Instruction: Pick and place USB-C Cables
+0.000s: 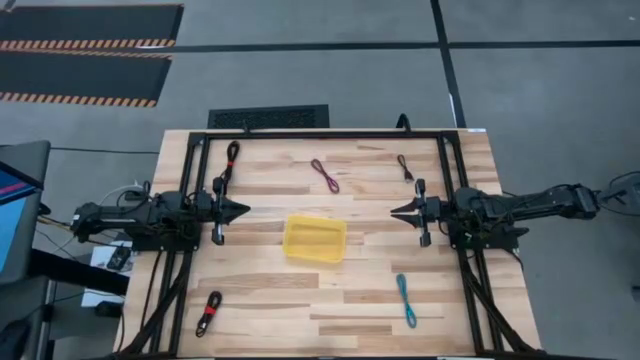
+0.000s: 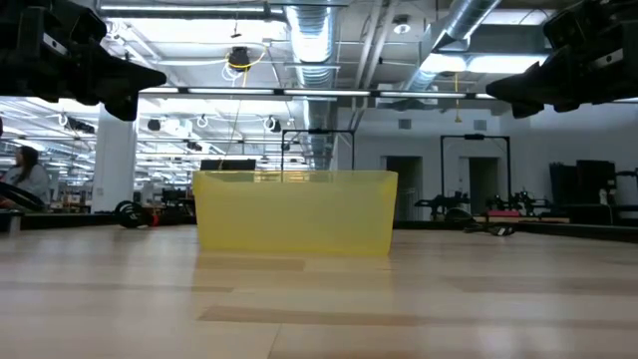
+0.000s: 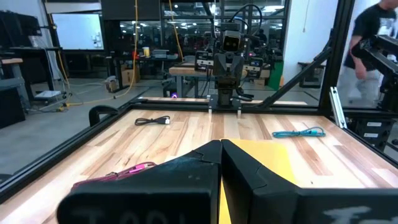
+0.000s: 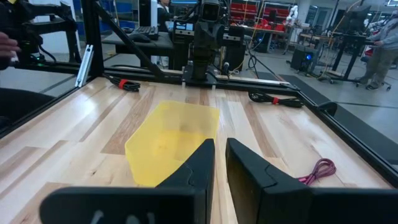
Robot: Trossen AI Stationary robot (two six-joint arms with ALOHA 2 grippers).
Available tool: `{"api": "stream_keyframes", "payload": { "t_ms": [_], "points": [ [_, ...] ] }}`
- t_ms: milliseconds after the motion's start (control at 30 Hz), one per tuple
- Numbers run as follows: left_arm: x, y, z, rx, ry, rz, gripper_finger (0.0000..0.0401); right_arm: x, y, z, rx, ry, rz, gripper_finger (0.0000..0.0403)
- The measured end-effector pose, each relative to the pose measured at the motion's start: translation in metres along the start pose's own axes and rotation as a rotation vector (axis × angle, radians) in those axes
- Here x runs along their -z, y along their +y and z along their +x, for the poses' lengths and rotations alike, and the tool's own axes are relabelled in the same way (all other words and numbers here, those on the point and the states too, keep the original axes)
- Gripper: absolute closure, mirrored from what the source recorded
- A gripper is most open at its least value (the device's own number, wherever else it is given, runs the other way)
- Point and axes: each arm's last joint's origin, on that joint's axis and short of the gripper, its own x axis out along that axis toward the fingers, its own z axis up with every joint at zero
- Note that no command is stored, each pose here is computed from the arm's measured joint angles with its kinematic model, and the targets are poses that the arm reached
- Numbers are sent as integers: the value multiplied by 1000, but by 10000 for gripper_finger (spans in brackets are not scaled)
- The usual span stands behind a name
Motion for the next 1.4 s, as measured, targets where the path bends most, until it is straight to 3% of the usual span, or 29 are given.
{"api": "stream_keyframes", "payload": {
  "t_ms": [833,1100,1400],
  "points": [
    [-5,0,0,-3,-53,-14,401,0,0,0,0,0,0,336],
    [-29,6,-5,-213,-306,-21,401,0,0,0,0,0,0,336],
    [-49,9,-13,-313,-436,87,401,0,0,0,-1,1,0,336]
  ]
}}
